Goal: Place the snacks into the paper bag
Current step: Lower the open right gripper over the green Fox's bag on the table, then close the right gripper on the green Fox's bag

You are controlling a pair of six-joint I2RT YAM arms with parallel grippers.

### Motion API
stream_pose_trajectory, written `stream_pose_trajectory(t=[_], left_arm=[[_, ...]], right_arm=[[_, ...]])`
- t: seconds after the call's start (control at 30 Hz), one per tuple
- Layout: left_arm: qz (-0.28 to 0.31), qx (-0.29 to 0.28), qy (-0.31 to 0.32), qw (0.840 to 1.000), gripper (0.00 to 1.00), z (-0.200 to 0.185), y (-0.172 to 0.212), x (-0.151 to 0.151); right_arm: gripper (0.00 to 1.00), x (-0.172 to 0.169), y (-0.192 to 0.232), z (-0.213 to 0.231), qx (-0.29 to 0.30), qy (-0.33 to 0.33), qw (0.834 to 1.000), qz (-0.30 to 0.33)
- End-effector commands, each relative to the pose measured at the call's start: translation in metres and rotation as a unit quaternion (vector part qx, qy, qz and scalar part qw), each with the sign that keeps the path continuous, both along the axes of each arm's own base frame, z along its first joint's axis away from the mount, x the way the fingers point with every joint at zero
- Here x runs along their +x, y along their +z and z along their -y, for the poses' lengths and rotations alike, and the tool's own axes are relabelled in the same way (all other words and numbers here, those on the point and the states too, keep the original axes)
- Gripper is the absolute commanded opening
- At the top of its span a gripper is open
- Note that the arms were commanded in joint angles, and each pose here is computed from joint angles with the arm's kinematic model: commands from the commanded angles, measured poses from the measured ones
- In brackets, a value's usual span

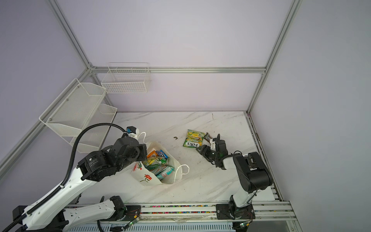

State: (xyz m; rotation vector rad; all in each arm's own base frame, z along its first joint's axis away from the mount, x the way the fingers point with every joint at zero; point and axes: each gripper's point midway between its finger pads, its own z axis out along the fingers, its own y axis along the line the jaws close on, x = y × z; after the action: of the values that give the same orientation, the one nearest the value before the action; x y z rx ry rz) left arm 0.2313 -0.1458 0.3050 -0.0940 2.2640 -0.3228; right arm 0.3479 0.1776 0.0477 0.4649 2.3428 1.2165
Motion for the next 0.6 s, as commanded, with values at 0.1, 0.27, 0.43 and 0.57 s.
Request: stream_pose_trajectory(t=[0.1,0.27,0.43,0.57], left_arm=[[0.05,-0.053,0.018,0.997,0.0,0.002,0.024,0.009],[0.051,-0.053,0.018,0.997,0.0,0.002,0.024,0.009],[0.05,-0.053,0.018,0.997,0.0,0.002,0.024,0.009],[0.052,-0.053,0.019,0.997,0.0,0.001,0.024,0.009]], right_arm=[[0.7,-0.006,-0.041,0.006,-0.01,-0.019,0.998,-0.065],[0.68,-0.003,-0.051,0.006,-0.008,-0.027,0.997,-0.074],[0.62,-0.002,-0.061,0.004,0.001,-0.028,0.996,-0.082],[0.54,-0.002,-0.062,0.003,0.009,-0.029,0.996,-0.083]])
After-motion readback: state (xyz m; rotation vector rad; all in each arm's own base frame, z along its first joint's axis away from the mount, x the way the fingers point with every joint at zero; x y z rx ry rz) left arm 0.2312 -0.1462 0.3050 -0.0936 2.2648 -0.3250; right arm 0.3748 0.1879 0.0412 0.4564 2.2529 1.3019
